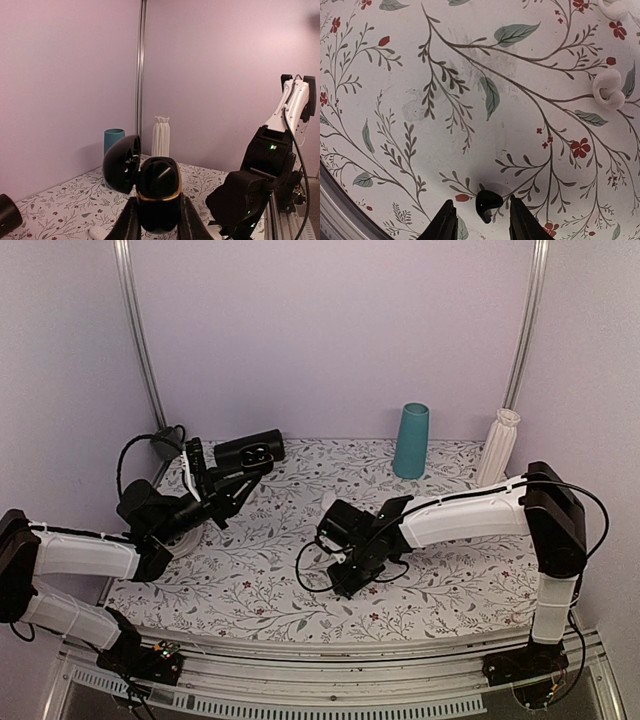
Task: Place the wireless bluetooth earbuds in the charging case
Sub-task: Pick up the right earbud from the center of the board.
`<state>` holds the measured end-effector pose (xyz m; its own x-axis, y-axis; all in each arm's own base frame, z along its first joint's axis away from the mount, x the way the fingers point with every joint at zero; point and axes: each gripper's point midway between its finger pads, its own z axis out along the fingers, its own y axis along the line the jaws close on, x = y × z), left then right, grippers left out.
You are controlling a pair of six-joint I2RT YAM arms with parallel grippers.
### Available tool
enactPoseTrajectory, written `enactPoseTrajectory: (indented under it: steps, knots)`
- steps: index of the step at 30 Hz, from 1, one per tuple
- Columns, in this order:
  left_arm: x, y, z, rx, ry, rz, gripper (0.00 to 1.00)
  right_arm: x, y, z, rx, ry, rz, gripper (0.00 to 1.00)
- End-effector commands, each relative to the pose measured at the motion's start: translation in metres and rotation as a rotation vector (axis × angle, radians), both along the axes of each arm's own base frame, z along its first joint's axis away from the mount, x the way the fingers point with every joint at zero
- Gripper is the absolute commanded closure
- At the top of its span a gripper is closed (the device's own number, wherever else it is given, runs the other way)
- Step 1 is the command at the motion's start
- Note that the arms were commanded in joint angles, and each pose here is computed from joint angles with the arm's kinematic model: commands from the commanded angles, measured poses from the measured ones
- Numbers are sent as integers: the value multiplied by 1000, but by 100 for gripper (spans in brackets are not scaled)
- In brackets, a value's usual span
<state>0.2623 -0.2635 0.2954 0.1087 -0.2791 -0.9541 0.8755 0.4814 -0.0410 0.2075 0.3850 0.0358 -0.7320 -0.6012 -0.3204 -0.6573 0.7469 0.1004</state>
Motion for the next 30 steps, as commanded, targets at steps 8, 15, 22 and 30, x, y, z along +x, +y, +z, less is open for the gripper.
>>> enactPoseTrajectory:
  steps: [8,15,22,30]
  knots:
    - [-6,0,4,-1,-28,-9,100,4,4,-10,-35,-25,23,64]
    - [-7,1,4,0,-27,-5,100,4,6,-13,-34,-19,27,65]
    - [-7,1,4,1,-25,-4,100,4,7,-15,-41,-14,29,66]
    - [-7,2,4,0,-25,-2,100,1,4,-20,-54,-1,34,68]
